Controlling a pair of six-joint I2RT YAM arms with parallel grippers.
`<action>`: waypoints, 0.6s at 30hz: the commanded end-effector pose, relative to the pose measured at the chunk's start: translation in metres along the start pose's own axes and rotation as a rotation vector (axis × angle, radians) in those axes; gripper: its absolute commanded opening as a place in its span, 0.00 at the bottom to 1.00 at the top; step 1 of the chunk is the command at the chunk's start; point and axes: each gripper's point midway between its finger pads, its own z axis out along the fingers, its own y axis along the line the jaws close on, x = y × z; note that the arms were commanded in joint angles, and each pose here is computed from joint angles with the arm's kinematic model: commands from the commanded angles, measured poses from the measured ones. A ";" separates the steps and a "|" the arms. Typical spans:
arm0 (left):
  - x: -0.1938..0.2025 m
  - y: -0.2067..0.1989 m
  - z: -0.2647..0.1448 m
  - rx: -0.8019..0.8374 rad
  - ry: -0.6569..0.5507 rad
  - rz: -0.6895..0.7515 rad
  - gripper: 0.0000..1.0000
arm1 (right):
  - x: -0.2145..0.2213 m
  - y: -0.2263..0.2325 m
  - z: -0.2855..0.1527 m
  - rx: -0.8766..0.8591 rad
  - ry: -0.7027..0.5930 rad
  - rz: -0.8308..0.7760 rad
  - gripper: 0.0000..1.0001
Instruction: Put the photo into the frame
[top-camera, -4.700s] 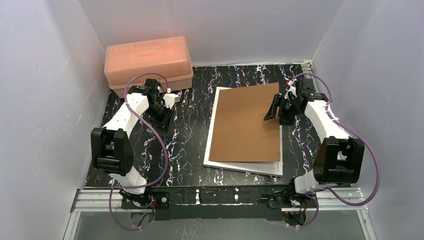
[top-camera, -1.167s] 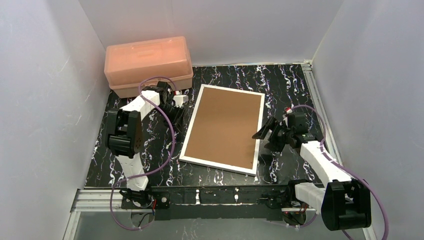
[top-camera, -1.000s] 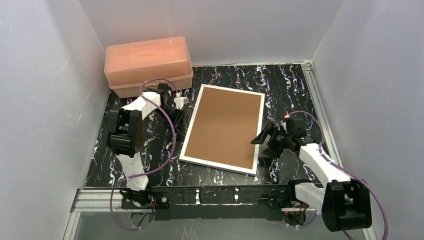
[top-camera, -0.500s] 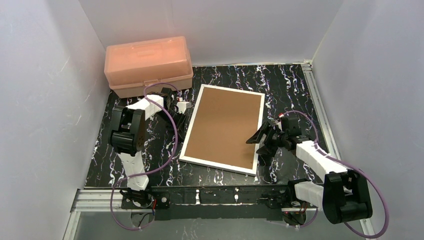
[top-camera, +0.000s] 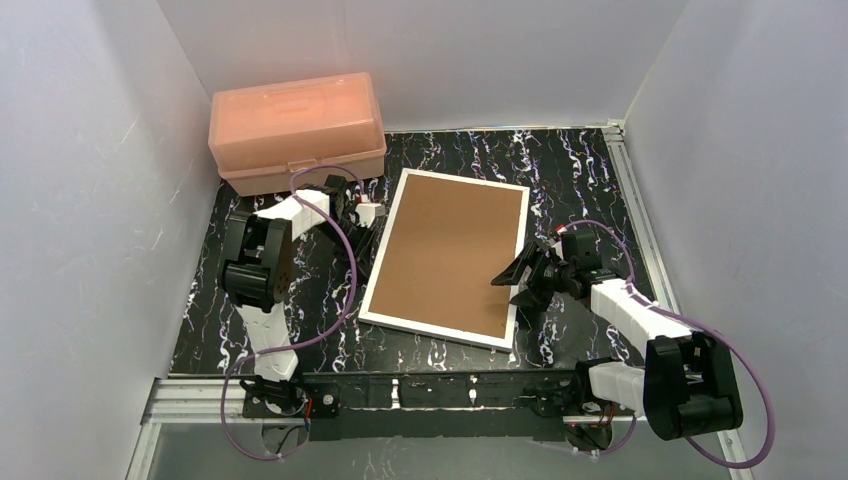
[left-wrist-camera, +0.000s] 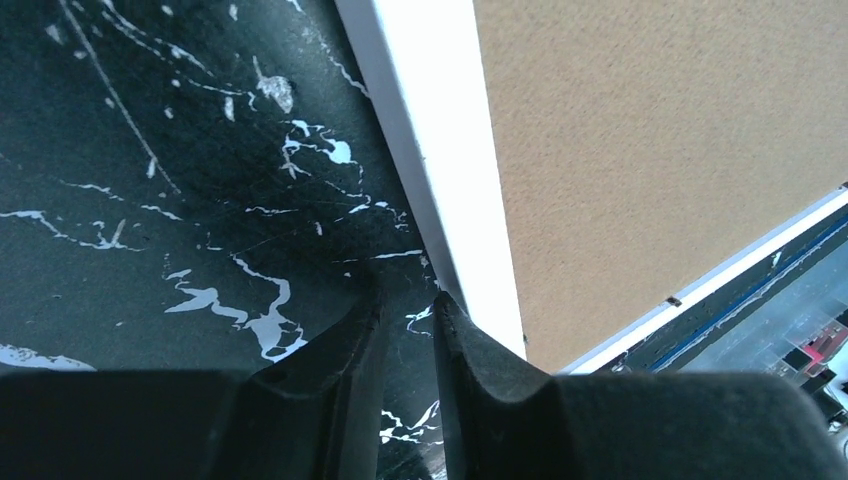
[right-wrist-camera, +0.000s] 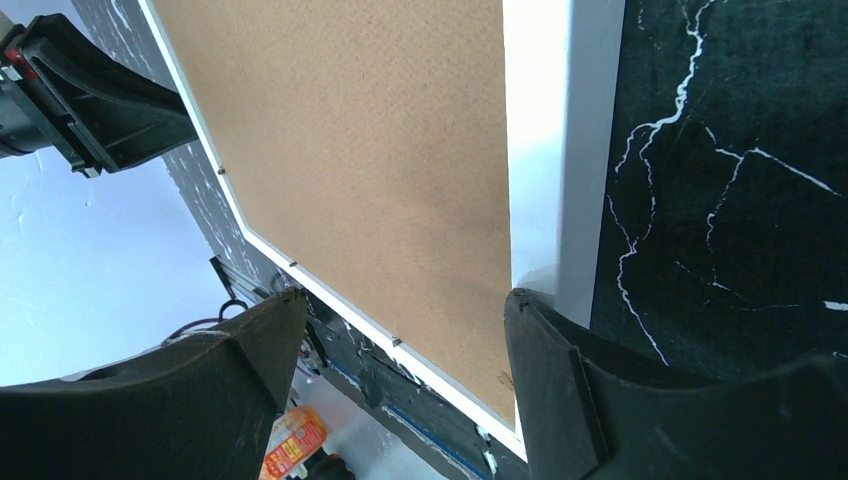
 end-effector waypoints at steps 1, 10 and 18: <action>-0.003 -0.008 0.000 0.010 0.001 0.018 0.21 | 0.006 -0.011 0.006 0.020 0.015 0.003 0.80; -0.007 -0.014 0.007 0.017 0.009 0.032 0.21 | 0.003 -0.011 0.008 0.041 0.036 -0.016 0.79; -0.009 -0.016 0.009 0.019 0.010 0.036 0.20 | 0.008 -0.015 0.010 0.057 0.057 -0.022 0.78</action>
